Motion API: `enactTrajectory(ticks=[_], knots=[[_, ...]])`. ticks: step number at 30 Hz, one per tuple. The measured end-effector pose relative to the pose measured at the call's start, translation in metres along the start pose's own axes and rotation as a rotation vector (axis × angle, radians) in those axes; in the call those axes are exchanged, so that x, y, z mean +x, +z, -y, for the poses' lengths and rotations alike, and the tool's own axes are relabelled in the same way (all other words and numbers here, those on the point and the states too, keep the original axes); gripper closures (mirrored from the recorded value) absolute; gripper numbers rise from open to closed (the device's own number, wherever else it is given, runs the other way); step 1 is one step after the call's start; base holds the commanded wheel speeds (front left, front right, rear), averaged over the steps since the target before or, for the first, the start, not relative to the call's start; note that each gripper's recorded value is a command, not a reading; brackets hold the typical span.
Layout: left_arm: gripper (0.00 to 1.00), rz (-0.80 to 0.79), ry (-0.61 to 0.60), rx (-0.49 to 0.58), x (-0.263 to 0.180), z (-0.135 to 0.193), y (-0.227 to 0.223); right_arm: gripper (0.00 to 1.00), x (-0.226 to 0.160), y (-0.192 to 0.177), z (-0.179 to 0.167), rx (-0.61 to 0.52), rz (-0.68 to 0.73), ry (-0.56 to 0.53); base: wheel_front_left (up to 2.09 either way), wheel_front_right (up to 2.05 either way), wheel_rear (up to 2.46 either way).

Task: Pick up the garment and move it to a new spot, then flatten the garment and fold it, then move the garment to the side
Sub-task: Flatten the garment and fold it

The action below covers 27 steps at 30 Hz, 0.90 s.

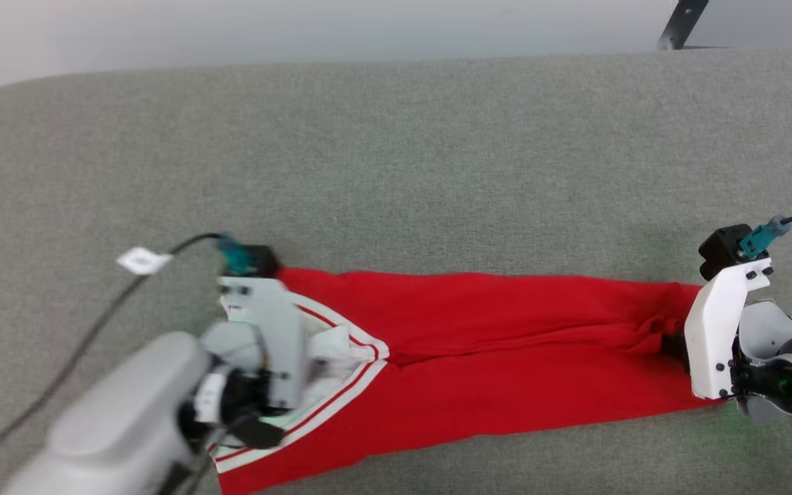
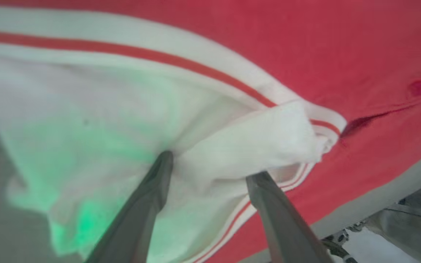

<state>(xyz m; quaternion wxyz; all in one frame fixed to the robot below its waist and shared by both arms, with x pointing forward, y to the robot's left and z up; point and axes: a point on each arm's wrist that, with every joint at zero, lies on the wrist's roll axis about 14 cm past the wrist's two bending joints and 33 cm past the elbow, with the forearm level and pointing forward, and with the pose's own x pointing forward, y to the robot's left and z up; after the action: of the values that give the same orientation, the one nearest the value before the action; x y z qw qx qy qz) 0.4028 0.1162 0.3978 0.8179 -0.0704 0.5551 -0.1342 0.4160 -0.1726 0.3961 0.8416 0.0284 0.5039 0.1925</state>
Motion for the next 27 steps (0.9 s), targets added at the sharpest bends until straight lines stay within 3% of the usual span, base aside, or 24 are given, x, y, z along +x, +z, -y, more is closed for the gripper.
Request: enactTrajectory(ticks=[10,12,13,14,15,20,27], knots=[[0.00,0.303,0.140,0.060,-0.075,-0.048,0.042,1.00,-0.003,-0.002,0.003,0.006,-0.022,-0.016,0.00,0.00,0.00],[0.00,0.370,0.144,0.031,-0.084,-0.053,0.045,1.00,-0.001,-0.004,0.004,0.014,-0.034,-0.023,0.00,0.00,0.00],[0.00,0.397,0.145,0.026,-0.087,-0.055,0.044,0.85,0.001,-0.006,0.006,0.022,-0.042,-0.028,0.00,0.00,0.00],[0.00,0.426,0.141,0.019,-0.089,-0.056,0.043,0.61,0.002,-0.008,0.006,0.023,-0.052,-0.033,0.00,0.00,0.00],[0.00,0.458,0.139,0.001,-0.092,-0.058,0.043,0.01,0.003,-0.009,0.007,0.027,-0.053,-0.038,0.00,0.00,0.00],[0.00,0.515,0.127,-0.082,-0.086,-0.065,0.015,0.00,0.003,-0.009,0.007,0.048,-0.053,-0.054,0.00,0.00,0.00],[0.00,0.716,0.090,-0.092,-0.099,-0.057,0.004,0.00,-0.014,-0.010,0.002,0.068,-0.037,-0.053,0.00,0.00,0.00]])
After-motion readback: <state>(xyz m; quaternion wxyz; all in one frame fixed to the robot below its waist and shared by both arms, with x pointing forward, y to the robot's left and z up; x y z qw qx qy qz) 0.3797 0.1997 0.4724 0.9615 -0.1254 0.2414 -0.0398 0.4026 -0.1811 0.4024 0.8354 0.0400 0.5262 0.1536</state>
